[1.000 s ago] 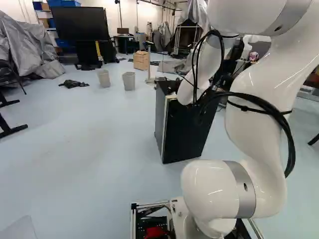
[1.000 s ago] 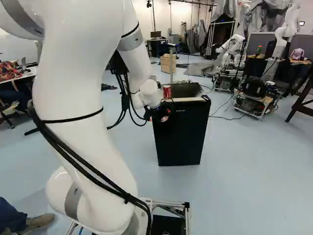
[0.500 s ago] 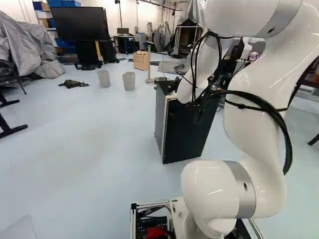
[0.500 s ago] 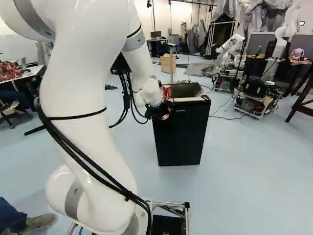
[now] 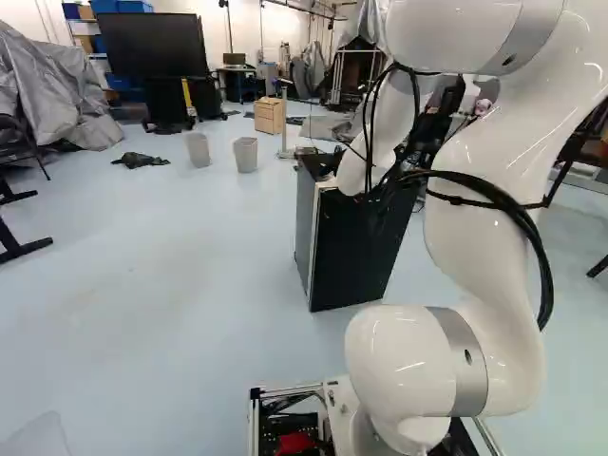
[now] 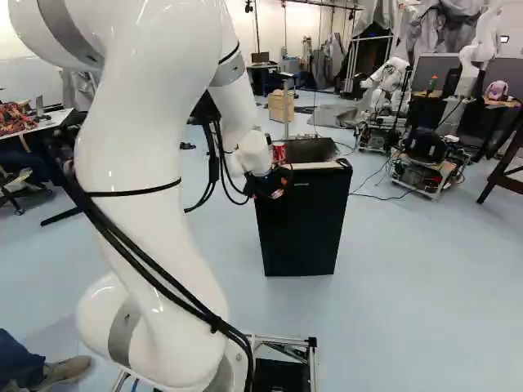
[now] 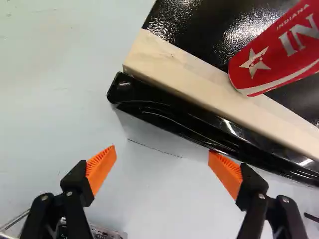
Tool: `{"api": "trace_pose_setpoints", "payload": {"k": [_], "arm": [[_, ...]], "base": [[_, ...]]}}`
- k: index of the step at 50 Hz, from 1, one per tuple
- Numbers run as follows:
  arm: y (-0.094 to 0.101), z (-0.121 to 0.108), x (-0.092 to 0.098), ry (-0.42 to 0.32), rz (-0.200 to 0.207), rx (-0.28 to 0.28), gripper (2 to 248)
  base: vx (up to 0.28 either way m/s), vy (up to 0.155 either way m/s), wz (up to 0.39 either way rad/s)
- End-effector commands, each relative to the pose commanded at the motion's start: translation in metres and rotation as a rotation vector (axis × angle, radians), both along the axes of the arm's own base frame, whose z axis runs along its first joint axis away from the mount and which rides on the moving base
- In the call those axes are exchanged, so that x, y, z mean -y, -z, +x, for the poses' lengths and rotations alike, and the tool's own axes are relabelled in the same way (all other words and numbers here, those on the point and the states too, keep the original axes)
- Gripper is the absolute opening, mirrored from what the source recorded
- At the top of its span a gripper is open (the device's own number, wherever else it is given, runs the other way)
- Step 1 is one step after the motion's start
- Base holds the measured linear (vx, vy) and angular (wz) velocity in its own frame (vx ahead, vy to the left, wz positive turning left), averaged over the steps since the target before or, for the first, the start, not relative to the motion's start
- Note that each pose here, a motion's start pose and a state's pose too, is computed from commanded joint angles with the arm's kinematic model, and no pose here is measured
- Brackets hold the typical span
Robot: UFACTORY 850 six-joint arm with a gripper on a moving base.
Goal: Grab a drink from the fridge
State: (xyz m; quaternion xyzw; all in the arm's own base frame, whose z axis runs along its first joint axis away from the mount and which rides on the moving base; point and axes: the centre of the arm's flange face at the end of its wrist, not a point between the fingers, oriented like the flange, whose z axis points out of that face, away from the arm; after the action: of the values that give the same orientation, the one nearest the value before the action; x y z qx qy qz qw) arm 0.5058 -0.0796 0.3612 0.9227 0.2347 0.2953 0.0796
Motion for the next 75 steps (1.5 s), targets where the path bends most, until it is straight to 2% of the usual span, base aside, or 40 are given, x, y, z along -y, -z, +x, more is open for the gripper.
{"api": "trace_pose_setpoints", "payload": {"k": [21,53,63,75], "arm": [[0.000,0.002,0.000,-0.001,0.000,0.001,247],[-0.002,-0.056,-0.017,-0.011,0.008,-0.026,247],[-0.003,-0.075,-0.025,0.012,0.032,-0.022,247],[-0.004,-0.089,-0.039,0.064,0.086,-0.001,247]], "base": [[0.000,0.000,0.000],[0.000,0.000,0.000],[0.000,0.000,0.000],[0.000,0.000,0.000]]}}
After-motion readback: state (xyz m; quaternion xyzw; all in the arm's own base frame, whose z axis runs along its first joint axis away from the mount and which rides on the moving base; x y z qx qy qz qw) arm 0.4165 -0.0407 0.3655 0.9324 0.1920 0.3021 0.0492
